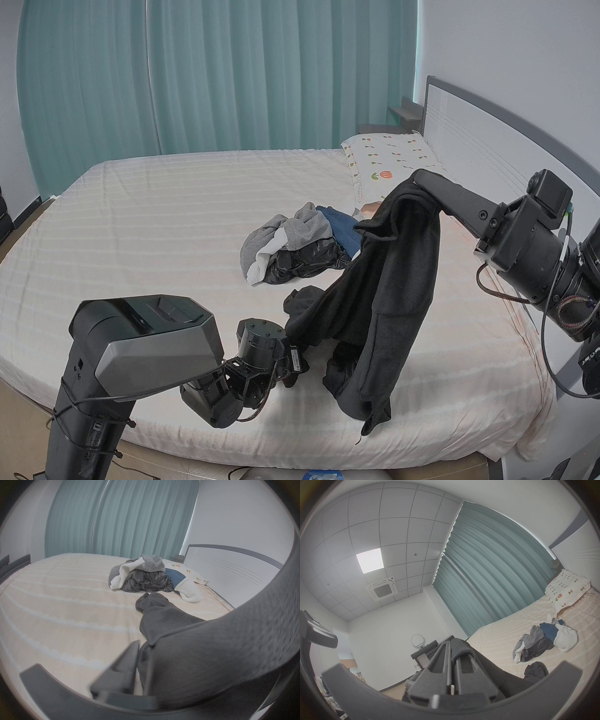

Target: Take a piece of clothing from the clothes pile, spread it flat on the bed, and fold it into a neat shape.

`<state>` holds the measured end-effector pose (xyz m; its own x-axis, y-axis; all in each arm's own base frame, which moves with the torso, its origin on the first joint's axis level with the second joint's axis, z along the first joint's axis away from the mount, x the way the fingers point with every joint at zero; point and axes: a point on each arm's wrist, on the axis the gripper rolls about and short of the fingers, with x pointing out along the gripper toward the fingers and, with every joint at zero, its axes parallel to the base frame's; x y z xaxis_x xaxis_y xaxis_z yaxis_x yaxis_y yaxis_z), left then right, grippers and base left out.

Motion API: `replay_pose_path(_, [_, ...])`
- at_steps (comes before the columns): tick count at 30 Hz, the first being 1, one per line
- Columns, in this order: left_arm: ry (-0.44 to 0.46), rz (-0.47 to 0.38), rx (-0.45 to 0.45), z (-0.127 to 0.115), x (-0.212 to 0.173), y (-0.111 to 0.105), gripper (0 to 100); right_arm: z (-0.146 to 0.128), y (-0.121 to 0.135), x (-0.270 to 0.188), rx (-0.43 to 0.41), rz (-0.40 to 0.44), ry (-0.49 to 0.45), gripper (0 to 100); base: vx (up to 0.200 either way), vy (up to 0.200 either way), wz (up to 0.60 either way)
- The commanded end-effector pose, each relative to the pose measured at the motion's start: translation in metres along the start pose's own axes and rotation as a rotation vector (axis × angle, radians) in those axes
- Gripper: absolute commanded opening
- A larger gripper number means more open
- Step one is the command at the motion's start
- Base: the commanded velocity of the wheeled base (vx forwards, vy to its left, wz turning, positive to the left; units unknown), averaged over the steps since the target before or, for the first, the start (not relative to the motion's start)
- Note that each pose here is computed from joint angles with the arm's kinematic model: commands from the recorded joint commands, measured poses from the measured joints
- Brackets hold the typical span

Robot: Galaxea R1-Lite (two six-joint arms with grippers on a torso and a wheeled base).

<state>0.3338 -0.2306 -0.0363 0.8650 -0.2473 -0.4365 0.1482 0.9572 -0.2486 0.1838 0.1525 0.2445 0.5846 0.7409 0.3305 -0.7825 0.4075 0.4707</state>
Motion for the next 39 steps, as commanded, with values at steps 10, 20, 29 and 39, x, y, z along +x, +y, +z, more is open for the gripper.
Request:
replay_pose_path(10, [-0.011,-0.119,-0.126,0.042,-0.068,0.001,0,-0.024,-0.040,-0.024,0.014,-0.185,0.096,0,0.000,0.000,0.00])
replay_pose_path(20, [-0.057,-0.088,-0.239,0.069,-0.121,0.029,0,-0.054,-0.104,-0.031,0.044,-0.433,0.174,0,0.000,0.000,0.00])
replay_pose_path(29, [-0.060,-0.109,-0.258,0.069,-0.151,0.038,0,-0.071,-0.131,-0.023,0.000,-0.470,0.047,0,0.000,0.000,0.00])
replay_pose_path(39, [0.018,-0.118,-0.300,0.054,-0.157,0.045,0,-0.060,-0.127,-0.040,0.003,-0.536,0.001,0,0.000,0.000,0.00])
